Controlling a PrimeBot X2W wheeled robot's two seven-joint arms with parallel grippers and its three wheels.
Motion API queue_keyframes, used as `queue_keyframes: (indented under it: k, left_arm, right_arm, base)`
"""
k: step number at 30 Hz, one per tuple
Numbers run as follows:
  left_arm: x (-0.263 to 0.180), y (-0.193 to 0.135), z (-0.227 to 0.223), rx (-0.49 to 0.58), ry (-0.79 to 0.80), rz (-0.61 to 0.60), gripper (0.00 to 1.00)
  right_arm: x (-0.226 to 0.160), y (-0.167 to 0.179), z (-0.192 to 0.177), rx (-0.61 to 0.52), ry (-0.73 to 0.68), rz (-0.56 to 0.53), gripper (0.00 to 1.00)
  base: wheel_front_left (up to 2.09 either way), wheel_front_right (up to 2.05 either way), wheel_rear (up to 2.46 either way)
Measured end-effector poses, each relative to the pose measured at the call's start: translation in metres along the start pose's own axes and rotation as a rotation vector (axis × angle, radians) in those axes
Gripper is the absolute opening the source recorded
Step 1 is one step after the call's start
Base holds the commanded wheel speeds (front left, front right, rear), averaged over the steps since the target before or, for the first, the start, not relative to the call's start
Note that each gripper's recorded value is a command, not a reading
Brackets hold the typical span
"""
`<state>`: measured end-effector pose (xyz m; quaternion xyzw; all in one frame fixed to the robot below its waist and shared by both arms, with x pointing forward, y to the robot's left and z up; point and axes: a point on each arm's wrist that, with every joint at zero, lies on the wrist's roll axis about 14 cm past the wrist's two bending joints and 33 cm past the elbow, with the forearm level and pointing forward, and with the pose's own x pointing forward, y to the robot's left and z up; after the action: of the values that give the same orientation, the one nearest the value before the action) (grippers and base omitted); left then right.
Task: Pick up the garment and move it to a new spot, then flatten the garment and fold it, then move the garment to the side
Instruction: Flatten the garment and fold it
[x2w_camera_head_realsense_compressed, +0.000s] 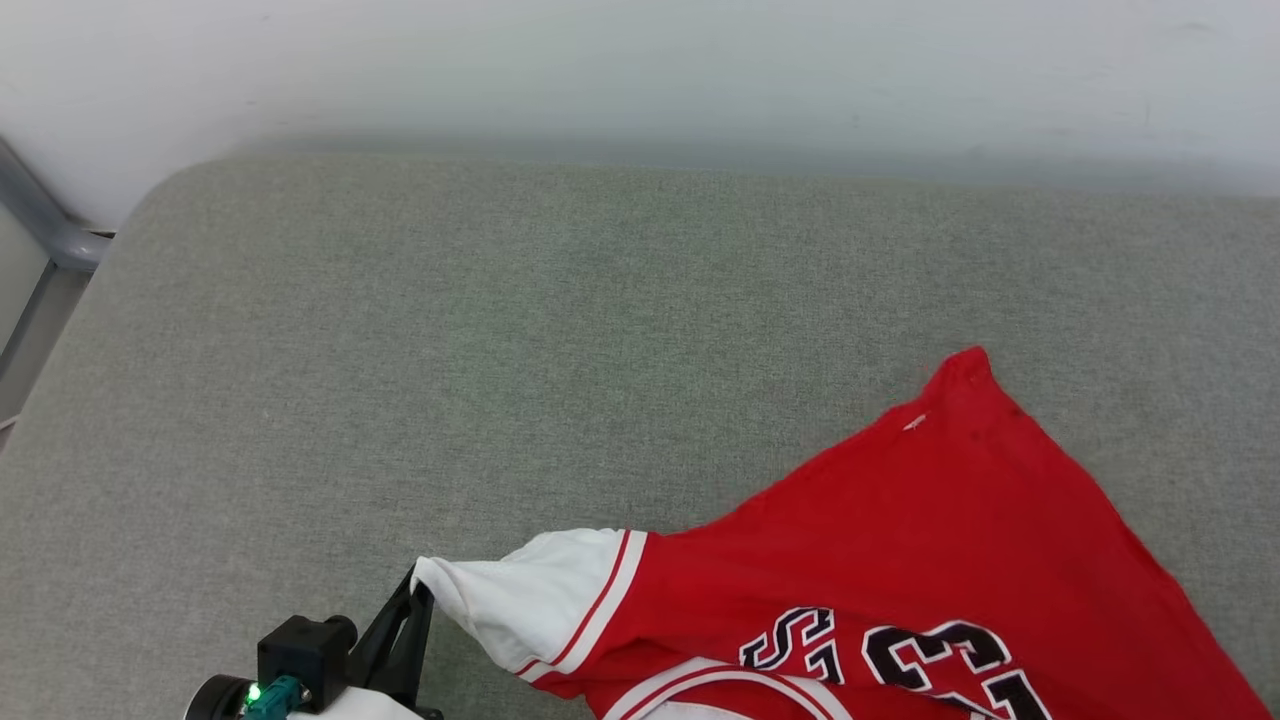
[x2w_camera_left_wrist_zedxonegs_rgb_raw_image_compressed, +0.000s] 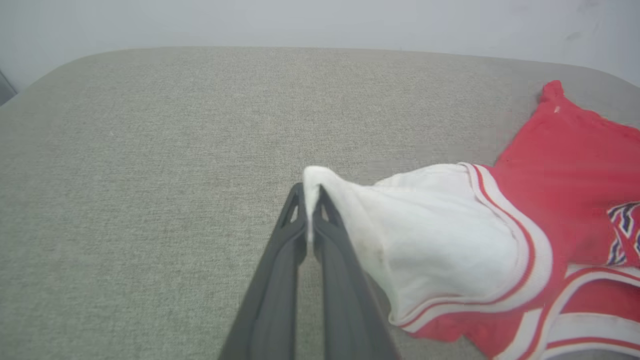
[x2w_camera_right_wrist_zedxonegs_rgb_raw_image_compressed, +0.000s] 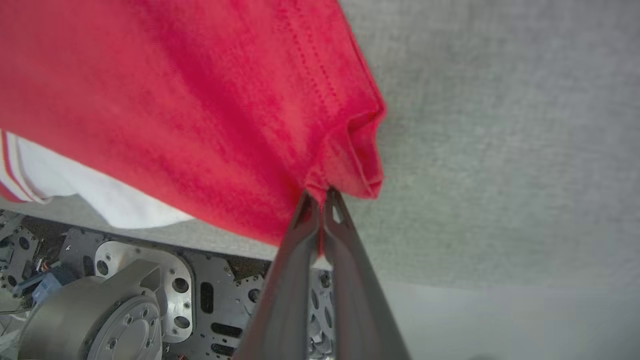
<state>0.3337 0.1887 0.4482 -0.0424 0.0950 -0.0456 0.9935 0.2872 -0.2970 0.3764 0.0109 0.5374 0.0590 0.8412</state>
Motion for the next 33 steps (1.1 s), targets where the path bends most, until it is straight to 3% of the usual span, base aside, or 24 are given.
queue_keyframes:
  k: [3, 6, 7, 8, 15, 23, 28, 33]
  left_arm:
    - [0.001, -0.001, -0.002, 0.003, 0.008, -0.005, 0.0]
    - [0.002, -0.001, -0.004, 0.005, 0.016, -0.008, 0.0]
    - [0.002, -0.001, -0.004, 0.006, 0.017, -0.009, 0.0]
    - [0.003, -0.001, -0.004, 0.007, 0.018, -0.009, 0.0]
    - [0.003, -0.005, -0.001, 0.014, 0.009, -0.02, 0.0]
    - [0.005, -0.005, 0.003, 0.022, -0.002, -0.02, 0.0]
    - [0.012, -0.008, 0.004, 0.017, -0.005, -0.023, 0.0]
    - [0.02, -0.009, 0.005, 0.019, -0.008, -0.029, 0.0]
  right_arm:
    - [0.006, 0.008, -0.028, 0.039, 0.064, 0.016, 0.0]
    - [0.007, 0.01, -0.031, 0.032, 0.059, 0.011, 0.0]
    - [0.007, 0.012, -0.027, 0.038, 0.042, 0.017, 0.16]
    - [0.006, 0.014, -0.023, 0.036, 0.021, 0.02, 1.0]
    - [-0.02, 0.014, 0.069, -0.017, -0.278, 0.013, 1.0]
    - [-0.058, 0.037, 0.176, -0.202, -0.549, 0.025, 1.0]
    - [-0.045, 0.082, 0.211, -0.338, -0.535, 0.104, 1.0]
    - [-0.01, 0.111, 0.223, -0.44, -0.396, 0.132, 1.0]
  base:
    - [0.0, 0.0, 0.0]
    - [0.0, 0.0, 0.0]
    - [0.0, 0.0, 0.0]
    - [0.0, 0.0, 0.0]
    - [0.0, 0.0, 0.0]
    - [0.0, 0.0, 0.0]
    - [0.0, 0.0, 0.0]
    - [0.0, 0.0, 0.0]
